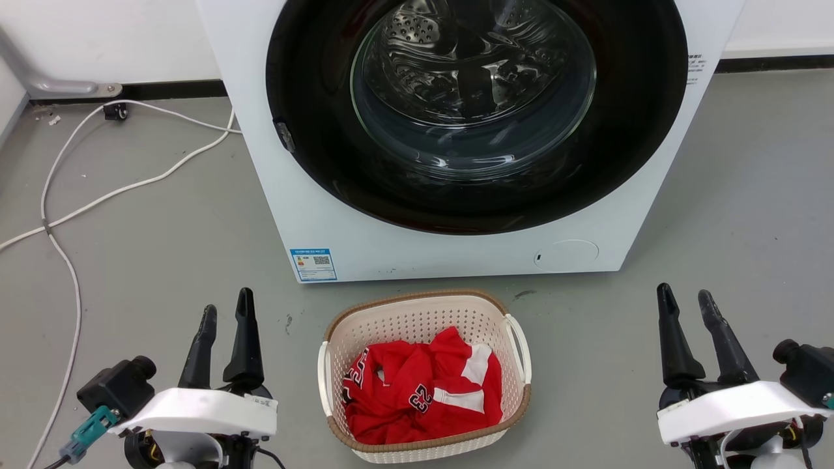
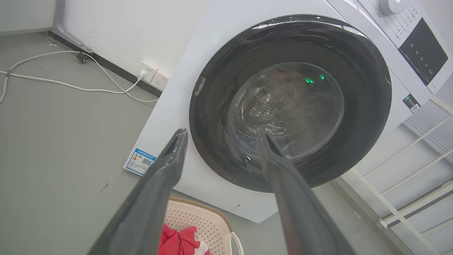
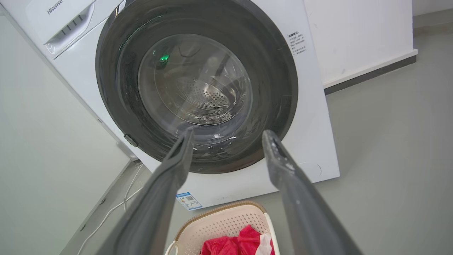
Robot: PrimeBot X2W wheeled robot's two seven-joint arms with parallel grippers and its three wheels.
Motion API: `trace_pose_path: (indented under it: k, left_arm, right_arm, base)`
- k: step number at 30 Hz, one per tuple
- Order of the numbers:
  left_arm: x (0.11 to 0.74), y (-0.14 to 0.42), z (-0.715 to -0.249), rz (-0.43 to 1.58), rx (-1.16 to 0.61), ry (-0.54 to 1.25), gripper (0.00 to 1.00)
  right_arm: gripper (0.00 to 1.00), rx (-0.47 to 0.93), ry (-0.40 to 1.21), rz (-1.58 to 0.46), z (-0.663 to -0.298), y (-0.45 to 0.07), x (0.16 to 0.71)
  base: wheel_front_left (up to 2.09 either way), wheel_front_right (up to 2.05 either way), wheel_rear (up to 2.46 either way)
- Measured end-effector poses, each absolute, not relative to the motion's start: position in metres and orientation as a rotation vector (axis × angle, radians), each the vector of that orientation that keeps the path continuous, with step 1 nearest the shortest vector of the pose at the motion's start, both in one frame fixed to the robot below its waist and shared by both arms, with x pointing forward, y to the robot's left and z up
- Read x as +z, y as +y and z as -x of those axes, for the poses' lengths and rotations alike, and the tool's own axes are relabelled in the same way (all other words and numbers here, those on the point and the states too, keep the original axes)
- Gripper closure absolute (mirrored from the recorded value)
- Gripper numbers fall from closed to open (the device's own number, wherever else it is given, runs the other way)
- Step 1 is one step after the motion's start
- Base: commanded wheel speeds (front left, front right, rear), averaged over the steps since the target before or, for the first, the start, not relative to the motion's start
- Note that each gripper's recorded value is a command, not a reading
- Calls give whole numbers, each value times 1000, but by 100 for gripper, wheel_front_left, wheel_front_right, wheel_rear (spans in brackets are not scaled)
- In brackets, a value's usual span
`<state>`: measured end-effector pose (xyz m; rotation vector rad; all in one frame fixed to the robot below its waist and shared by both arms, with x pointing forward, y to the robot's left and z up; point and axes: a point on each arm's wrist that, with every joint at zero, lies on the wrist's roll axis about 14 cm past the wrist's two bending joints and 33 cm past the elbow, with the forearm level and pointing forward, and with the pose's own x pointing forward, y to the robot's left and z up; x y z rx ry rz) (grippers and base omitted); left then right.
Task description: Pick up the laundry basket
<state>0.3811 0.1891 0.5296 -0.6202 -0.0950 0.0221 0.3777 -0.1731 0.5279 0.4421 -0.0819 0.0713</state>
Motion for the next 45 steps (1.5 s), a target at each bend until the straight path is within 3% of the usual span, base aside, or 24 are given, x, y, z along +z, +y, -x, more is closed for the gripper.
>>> trace_pose_path:
  k: [45]
  left_arm:
    - [526, 178, -375, 205, -15, -129, 0]
  right_arm:
    - [0, 149, -153, 13, -371, -154, 534]
  base:
    - [0, 0, 0]
